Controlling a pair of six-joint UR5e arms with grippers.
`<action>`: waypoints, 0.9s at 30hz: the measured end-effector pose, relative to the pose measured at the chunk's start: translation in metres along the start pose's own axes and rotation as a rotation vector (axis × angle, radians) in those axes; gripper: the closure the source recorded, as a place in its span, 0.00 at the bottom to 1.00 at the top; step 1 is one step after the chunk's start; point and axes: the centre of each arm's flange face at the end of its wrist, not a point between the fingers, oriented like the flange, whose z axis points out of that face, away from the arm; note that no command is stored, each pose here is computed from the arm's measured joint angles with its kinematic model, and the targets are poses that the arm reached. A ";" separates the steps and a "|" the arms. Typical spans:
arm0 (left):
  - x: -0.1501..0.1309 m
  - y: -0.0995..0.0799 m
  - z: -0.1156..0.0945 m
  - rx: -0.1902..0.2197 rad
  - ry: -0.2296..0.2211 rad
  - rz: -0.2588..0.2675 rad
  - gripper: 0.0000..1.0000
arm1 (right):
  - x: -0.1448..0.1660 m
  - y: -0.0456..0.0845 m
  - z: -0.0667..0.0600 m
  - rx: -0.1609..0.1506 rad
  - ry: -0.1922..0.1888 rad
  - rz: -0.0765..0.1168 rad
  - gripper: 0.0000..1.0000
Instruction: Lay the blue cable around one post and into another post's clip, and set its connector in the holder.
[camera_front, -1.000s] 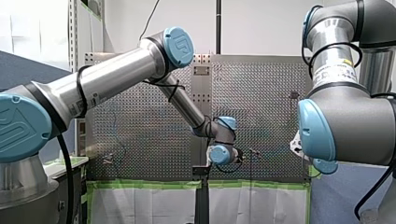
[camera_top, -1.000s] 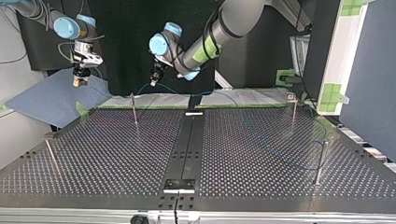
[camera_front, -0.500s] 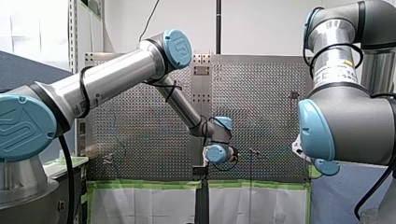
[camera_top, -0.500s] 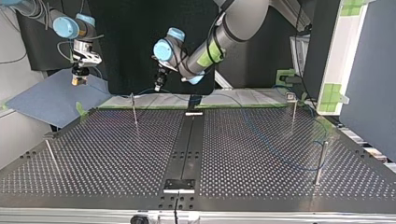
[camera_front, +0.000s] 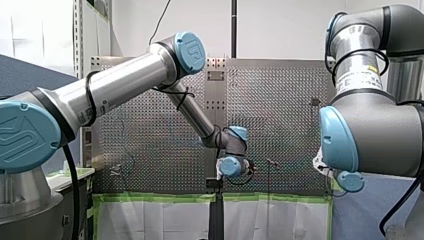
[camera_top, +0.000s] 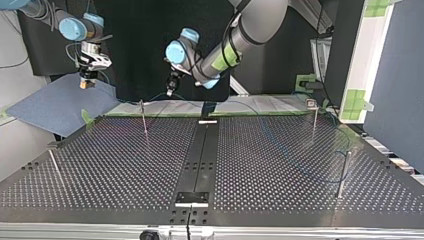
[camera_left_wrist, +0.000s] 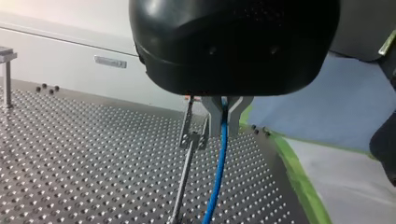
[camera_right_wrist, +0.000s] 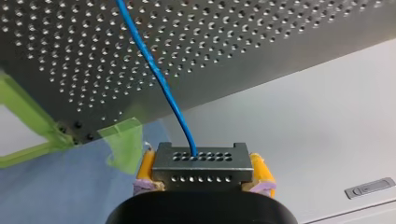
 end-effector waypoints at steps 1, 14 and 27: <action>0.003 0.000 -0.002 0.002 0.004 0.003 0.93 | -0.003 0.001 -0.001 -0.002 -0.004 -0.002 1.00; 0.022 -0.007 -0.021 0.021 0.035 0.035 0.93 | -0.043 0.012 -0.014 -0.023 -0.048 -0.012 1.00; 0.018 -0.023 -0.030 0.048 0.037 0.088 0.93 | -0.023 0.008 -0.011 0.008 -0.014 -0.018 1.00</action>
